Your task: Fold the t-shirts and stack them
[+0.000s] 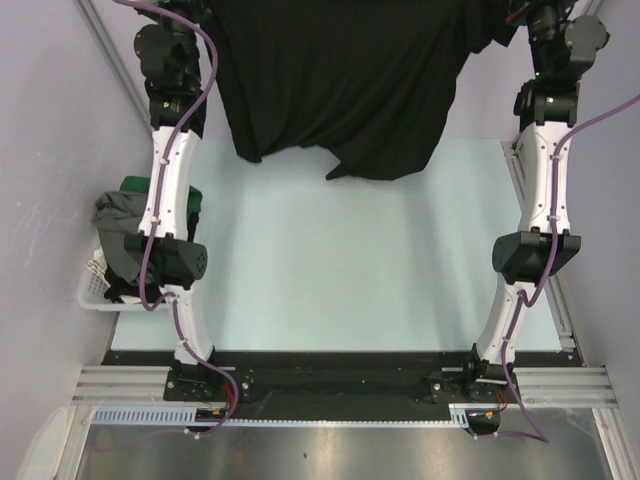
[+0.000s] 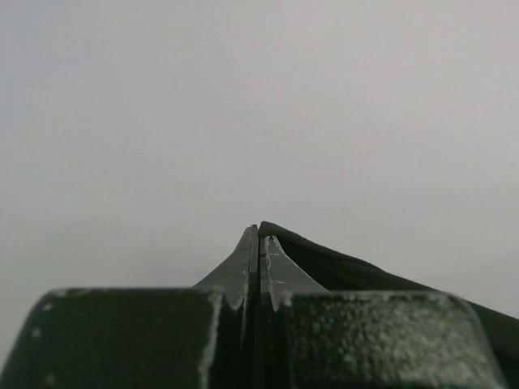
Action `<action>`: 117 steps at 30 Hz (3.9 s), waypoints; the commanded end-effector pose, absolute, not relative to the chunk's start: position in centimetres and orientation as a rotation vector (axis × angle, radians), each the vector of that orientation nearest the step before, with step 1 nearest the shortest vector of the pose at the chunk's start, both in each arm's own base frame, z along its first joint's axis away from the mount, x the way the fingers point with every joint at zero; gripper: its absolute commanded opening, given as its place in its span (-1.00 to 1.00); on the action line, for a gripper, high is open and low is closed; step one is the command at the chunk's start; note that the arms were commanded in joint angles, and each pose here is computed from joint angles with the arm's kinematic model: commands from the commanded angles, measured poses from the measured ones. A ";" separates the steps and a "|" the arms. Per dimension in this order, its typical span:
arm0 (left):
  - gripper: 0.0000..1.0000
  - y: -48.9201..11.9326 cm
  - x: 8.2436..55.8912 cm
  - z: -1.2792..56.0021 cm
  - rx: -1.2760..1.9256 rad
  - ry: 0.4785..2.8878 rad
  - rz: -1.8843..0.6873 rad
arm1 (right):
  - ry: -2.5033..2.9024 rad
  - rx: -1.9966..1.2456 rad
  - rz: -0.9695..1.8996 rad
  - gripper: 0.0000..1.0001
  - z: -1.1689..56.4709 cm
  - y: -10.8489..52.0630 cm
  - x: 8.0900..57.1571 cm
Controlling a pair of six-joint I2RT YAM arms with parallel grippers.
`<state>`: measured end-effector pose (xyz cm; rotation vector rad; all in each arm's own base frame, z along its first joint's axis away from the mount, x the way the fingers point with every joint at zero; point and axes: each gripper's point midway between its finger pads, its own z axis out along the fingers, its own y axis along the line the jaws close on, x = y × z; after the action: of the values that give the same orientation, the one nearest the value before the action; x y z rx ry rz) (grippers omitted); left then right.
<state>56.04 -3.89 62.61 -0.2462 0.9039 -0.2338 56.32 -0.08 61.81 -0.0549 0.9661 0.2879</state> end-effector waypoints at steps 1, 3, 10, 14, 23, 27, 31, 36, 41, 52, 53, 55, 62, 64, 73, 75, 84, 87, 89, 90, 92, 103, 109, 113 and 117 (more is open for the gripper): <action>-1.00 -1.5 50.5 69.6 -0.294 0.630 -0.238 | 0.737 -0.012 0.175 -1.00 67.9 -4.2 52.1; -1.00 -1.9 51.5 68.9 -0.285 0.624 -0.250 | 0.725 -0.013 0.173 -1.00 67.7 -4.3 52.5; -1.00 -2.5 49.3 70.8 -0.248 0.468 -0.253 | 0.587 -0.041 0.144 -1.00 69.6 -4.5 50.9; -1.00 -1.2 48.5 71.2 -0.302 0.412 -0.247 | 0.534 -0.003 0.116 -1.00 70.3 -6.1 50.2; -1.00 -2.4 59.6 60.7 -0.366 0.718 -0.343 | 0.792 0.140 0.194 -1.00 58.9 -7.9 60.9; -1.00 -4.5 63.2 55.3 -0.327 0.885 -0.324 | 1.005 0.146 0.220 -1.00 52.7 -6.0 64.9; -1.00 -5.9 63.7 51.3 -0.283 1.067 -0.262 | 1.225 0.145 0.200 -1.00 48.4 -4.2 65.5; -1.00 -6.6 63.0 48.4 -0.236 1.197 -0.129 | 1.382 0.141 0.110 -1.00 45.0 -4.0 64.1; -1.00 -7.4 65.5 50.4 -0.236 1.093 -0.154 | 1.265 0.146 0.114 -1.00 47.6 -4.5 65.7; -1.00 -6.7 53.8 64.7 -0.159 0.719 -0.148 | 0.867 -0.047 0.089 -1.00 64.1 0.2 55.1; -1.00 -6.4 51.4 65.7 -0.156 0.706 -0.141 | 0.882 -0.066 0.075 -1.00 64.2 0.5 54.5; -1.00 -4.9 45.3 69.3 -0.172 0.591 -0.130 | 0.903 -0.084 0.050 -1.00 64.7 0.8 51.9; -1.00 -2.7 40.7 64.9 -0.164 0.750 0.001 | 1.090 -0.013 -0.034 -1.00 61.1 -2.7 47.2; -1.00 -2.1 40.7 61.8 -0.184 0.835 0.028 | 1.184 0.059 -0.050 -1.00 58.3 -4.2 46.8; -1.00 -1.6 35.9 39.7 -0.402 1.426 -0.134 | 1.728 0.673 -0.082 -1.00 37.0 -8.9 38.9; -0.99 -1.5 33.3 34.1 -0.467 1.607 -0.141 | 1.906 0.807 -0.033 -1.00 32.5 -7.4 35.9; -1.00 -2.3 20.5 27.1 -0.518 1.918 -0.275 | 2.377 0.933 0.025 -1.00 25.6 -3.0 24.0; -1.00 -3.3 18.3 26.2 -0.502 2.015 -0.333 | 2.549 0.937 0.058 -1.00 24.1 -1.4 20.3; -1.00 -4.4 16.5 25.5 -0.477 2.109 -0.392 | 2.648 0.931 0.065 -1.00 22.8 -0.8 18.3; -1.00 -4.7 15.9 25.1 -0.473 2.142 -0.406 | 2.690 0.925 0.066 -1.00 22.3 -0.5 17.4; -1.00 -5.8 14.4 23.8 -0.453 2.239 -0.460 | 2.755 0.902 0.111 -1.00 20.8 0.3 16.1; -0.55 -8.1 11.4 19.6 -0.296 2.589 -0.536 | 2.990 0.924 0.290 -0.25 16.6 2.8 15.5; -0.13 -7.2 14.3 21.9 -0.250 2.518 -0.443 | 2.925 0.940 0.289 -0.09 16.7 2.2 17.8; -0.07 -6.9 18.2 23.8 -0.235 2.389 -0.401 | 2.807 0.926 0.307 -0.06 17.3 1.8 21.6; -0.07 -7.6 22.2 24.6 -0.332 2.244 -0.453 | 2.701 0.845 0.332 -0.05 18.0 2.6 26.0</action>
<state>17.40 -7.38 22.27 -0.2813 2.4511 -0.4271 21.49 1.86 16.30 0.9178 2.8384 0.2876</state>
